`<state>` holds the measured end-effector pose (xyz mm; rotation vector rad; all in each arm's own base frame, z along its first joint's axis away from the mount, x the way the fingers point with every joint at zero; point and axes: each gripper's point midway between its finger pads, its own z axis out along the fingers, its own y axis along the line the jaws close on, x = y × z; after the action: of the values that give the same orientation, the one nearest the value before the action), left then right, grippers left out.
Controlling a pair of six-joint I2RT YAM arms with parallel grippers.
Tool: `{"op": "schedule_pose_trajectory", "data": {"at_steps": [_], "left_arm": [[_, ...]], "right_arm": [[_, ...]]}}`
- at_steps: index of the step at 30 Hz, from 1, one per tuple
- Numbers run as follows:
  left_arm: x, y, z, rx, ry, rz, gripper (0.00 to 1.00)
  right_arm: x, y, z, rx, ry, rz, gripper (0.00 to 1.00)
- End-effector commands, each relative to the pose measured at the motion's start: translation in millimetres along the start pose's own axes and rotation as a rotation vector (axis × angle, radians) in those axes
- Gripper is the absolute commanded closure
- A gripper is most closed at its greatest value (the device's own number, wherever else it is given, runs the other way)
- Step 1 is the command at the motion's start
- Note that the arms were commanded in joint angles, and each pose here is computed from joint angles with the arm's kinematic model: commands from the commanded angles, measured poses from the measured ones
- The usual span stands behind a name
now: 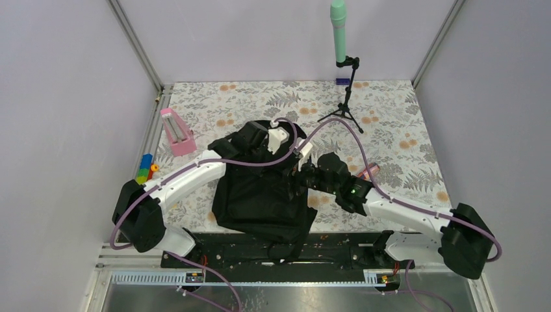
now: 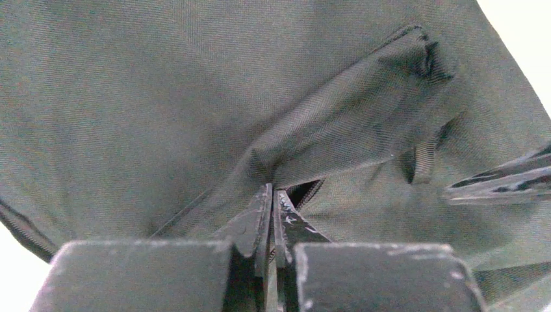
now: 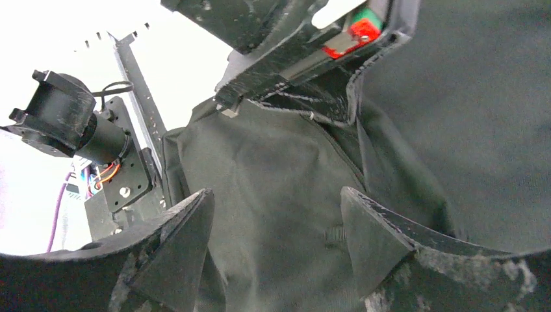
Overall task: Pack the student bag
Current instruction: Adjust the student bag at the center of the board.
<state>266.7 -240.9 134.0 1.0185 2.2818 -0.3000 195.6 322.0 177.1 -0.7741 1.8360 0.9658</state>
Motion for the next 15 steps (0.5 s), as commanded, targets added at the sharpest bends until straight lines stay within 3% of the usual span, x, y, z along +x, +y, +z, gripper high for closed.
{"op": "schedule_pose_trajectory", "data": {"at_steps": [1, 7, 15], "left_arm": [[-21, 4, -18, 0.111, -0.078, -0.083, 1.0], [-28, -4, -26, 0.282, -0.086, -0.163, 1.0], [-29, -3, -30, 0.343, -0.097, -0.207, 1.0]], "right_arm": [[-37, 17, 18, -0.098, -0.103, -0.118, 0.21], [-19, 3, 42, -0.08, -0.067, -0.169, 0.2], [-12, -13, 65, -0.037, -0.049, -0.227, 0.2]]}}
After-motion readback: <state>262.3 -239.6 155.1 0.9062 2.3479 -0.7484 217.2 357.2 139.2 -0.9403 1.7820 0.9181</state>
